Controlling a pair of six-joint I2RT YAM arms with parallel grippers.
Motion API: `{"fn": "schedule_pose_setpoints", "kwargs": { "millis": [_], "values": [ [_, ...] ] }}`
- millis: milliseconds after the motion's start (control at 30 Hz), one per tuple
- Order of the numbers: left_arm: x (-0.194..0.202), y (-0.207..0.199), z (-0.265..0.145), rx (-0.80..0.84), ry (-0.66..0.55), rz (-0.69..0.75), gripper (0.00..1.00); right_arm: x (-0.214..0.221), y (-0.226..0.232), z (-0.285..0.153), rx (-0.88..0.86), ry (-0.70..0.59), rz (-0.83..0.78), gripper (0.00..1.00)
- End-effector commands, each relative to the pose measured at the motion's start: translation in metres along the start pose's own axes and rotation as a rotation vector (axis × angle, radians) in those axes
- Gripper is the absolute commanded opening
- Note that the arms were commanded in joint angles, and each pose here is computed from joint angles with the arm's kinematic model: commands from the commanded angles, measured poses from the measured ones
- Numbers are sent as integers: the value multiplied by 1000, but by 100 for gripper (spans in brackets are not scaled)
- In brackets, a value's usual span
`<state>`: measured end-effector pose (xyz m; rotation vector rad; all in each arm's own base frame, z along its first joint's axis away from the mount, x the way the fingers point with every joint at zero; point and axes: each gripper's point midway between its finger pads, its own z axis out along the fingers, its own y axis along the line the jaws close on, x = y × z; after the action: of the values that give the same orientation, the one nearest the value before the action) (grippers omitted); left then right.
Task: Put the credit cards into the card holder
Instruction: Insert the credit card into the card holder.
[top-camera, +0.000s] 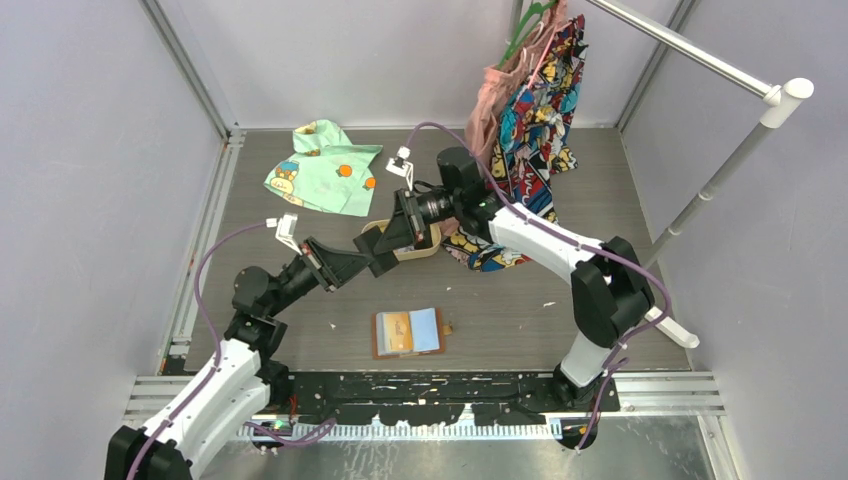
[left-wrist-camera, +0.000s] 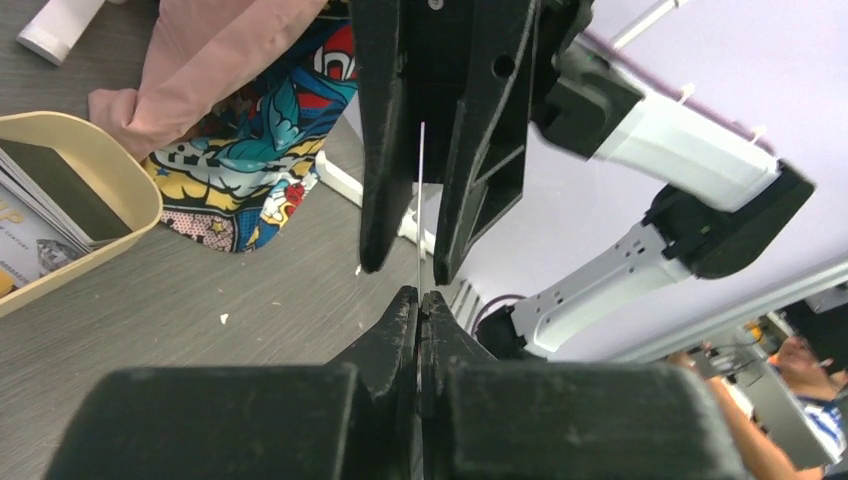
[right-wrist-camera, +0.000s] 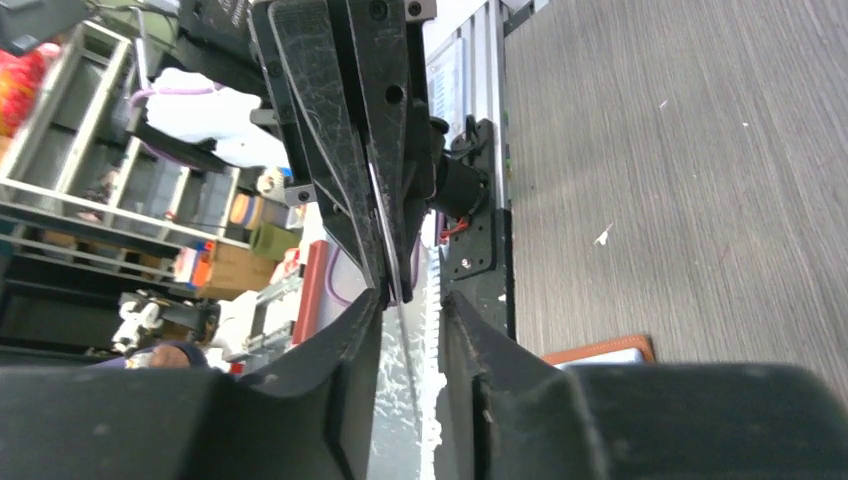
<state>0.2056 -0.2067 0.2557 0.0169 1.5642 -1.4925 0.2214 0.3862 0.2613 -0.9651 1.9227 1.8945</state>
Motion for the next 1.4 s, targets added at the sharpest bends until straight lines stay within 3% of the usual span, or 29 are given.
{"fn": "schedule_pose_setpoints", "kwargs": {
  "millis": [0,133,233,400,500,600,767,967,1133,1367],
  "values": [
    [4,-22,-2,62,82,107,0,13,21,-21,127,95,-291,41],
    [17,-15,-15,-28,158,74,0,21,4,-50,329,173,-554,59],
    [27,-12,-29,-114,227,52,0,31,4,-72,396,236,-719,68],
    [46,-17,-42,-103,303,-21,0,84,20,-102,283,371,-1089,85],
    [57,-19,-45,-84,327,-72,0,120,21,-103,181,381,-1194,92],
    [68,-17,-45,-78,325,-95,0,148,7,-95,153,395,-1173,79],
    [87,-5,-44,-137,347,-116,0,193,-38,-80,177,591,-1230,54],
    [118,34,-39,-272,405,-163,0,215,-71,-54,206,754,-1263,24],
    [127,53,-29,-311,411,-190,0,208,-89,-46,299,761,-1267,18],
    [132,66,-20,-357,443,-202,0,214,-97,-39,297,758,-1228,20]
  ]
}}
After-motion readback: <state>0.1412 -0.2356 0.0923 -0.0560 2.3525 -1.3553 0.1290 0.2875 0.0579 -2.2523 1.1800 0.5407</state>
